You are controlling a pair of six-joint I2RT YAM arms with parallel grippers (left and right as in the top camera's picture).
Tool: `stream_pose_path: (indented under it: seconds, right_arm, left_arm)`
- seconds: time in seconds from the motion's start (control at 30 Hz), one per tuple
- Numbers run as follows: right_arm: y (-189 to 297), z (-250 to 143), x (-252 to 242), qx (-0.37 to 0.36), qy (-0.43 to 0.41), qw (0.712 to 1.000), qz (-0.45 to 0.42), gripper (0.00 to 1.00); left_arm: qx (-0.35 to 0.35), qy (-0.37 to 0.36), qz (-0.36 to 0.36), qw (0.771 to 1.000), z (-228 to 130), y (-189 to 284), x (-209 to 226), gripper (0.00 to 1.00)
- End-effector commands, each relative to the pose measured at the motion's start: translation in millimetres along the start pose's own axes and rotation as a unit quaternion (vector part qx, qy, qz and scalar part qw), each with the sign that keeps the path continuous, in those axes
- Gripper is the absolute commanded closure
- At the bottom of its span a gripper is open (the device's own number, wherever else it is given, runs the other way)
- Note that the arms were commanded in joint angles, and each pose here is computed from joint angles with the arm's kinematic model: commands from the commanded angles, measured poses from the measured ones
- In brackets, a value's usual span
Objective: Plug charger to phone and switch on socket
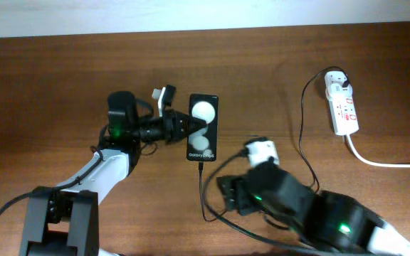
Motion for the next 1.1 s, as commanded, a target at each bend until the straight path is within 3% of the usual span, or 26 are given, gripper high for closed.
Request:
stream_pose_path:
  seconds: [0.0,0.1,0.27,0.37,0.7,0.77,0.87,0.93,1.0,1.07]
  right_arm:
    - [33,9,-10,-0.060,-0.011,0.998,0.005,0.14]
    - [42,9,-13,-0.069,-0.014,0.997,0.015,0.10]
    - [40,1,-22,-0.042,-0.007,0.999,-0.010,0.01]
    - [40,-5,-30,-0.024,0.000,0.999,-0.034,0.01]
    - [38,-12,-37,-0.001,0.007,0.998,-0.063,0.01]
    - [34,-13,-37,0.006,0.009,0.997,-0.071,0.01]
    - [28,-15,-38,0.021,0.014,0.996,-0.088,0.01]
    - [23,-16,-37,0.034,0.015,0.995,-0.092,0.01]
    - [18,-17,-36,0.042,0.017,0.994,-0.099,0.01]
    - [13,-18,-35,0.049,0.019,0.993,-0.109,0.01]
  left_arm:
    - [-0.032,-0.037,0.106,0.993,-5,-8,24,0.96]
    - [-0.005,-0.060,0.105,0.993,-8,-31,28,0.94]
    - [0.050,-0.036,0.105,0.992,9,-84,64,0.96]
    - [0.064,-0.029,0.096,0.993,19,-102,85,0.92]
    - [0.057,0.045,0.228,0.971,4,-93,126,0.81]
    - [0.060,0.055,0.246,0.966,1,-91,130,0.73]
    - [0.060,0.058,0.257,0.963,-1,-91,131,0.49]
    - [0.059,0.059,0.262,0.962,-1,-90,132,0.13]
    - [0.063,0.071,0.281,0.955,-5,-87,136,0.01]
    - [0.067,0.086,0.312,0.944,-11,-82,141,0.01]
Point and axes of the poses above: each gripper's point midway between its finger pads, its own y axis back along the fingers, its own x axis along the line the jaws close on, z = x × y, the point moved 8 cm from there along y, back along the fingers, and after that the axes turned 10 degrees about -y, right-handed, at the moved point
